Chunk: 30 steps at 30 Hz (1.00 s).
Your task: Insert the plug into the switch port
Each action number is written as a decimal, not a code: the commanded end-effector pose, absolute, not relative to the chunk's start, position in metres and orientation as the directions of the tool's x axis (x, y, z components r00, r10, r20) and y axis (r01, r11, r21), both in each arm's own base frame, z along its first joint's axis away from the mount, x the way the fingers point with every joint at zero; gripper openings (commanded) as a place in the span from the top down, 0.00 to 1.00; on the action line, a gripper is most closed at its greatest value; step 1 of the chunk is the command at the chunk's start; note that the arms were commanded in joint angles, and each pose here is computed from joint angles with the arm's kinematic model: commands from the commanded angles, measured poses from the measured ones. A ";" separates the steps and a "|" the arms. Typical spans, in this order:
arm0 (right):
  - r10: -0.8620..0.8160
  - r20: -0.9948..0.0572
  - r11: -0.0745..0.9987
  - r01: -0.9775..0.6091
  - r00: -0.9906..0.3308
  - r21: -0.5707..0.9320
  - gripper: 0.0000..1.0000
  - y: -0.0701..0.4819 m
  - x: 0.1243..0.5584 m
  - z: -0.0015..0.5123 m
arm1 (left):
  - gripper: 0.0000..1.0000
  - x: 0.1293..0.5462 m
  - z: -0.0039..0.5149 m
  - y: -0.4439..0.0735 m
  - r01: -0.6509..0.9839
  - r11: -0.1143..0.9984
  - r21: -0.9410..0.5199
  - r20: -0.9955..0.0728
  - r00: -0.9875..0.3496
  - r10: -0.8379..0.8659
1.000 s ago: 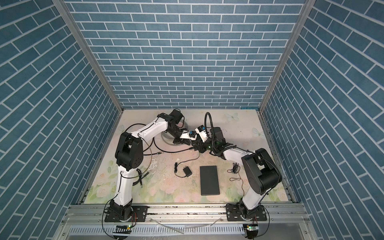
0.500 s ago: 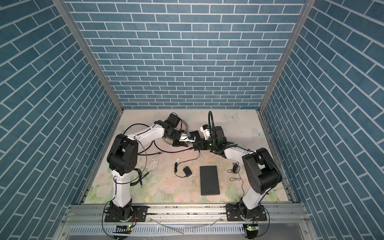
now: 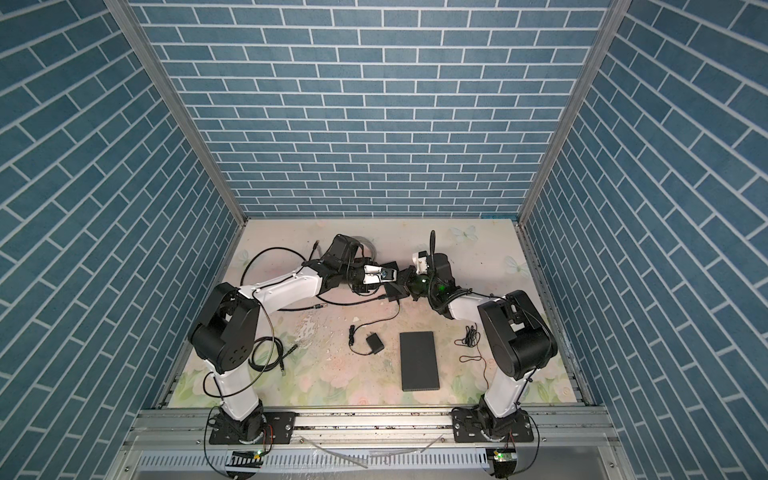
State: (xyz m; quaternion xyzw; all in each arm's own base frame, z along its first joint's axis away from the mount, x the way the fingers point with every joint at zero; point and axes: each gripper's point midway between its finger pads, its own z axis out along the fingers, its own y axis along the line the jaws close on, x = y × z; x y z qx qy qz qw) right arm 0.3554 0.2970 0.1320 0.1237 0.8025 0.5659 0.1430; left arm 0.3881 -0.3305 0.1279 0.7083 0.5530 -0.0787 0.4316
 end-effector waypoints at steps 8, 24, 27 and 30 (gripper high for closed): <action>0.389 -0.037 0.266 0.074 -0.920 0.961 1.00 0.297 0.355 0.137 | 0.71 0.397 0.109 -0.326 0.871 -0.041 0.489 -0.565 0.352 0.746; 0.381 -0.041 0.273 0.070 -0.924 0.960 0.99 0.297 0.355 0.132 | 1.00 0.386 0.109 -0.325 0.901 -0.112 0.420 -0.590 0.365 0.720; 0.354 -0.130 0.284 -0.026 -0.926 0.958 0.87 0.293 0.354 0.144 | 1.00 0.377 0.110 -0.323 0.922 -0.152 0.356 -0.616 0.354 0.704; 0.309 -0.307 0.382 -0.178 -0.900 0.907 0.71 0.274 0.351 0.155 | 1.00 0.367 0.111 -0.321 0.935 -0.192 0.297 -0.638 0.344 0.689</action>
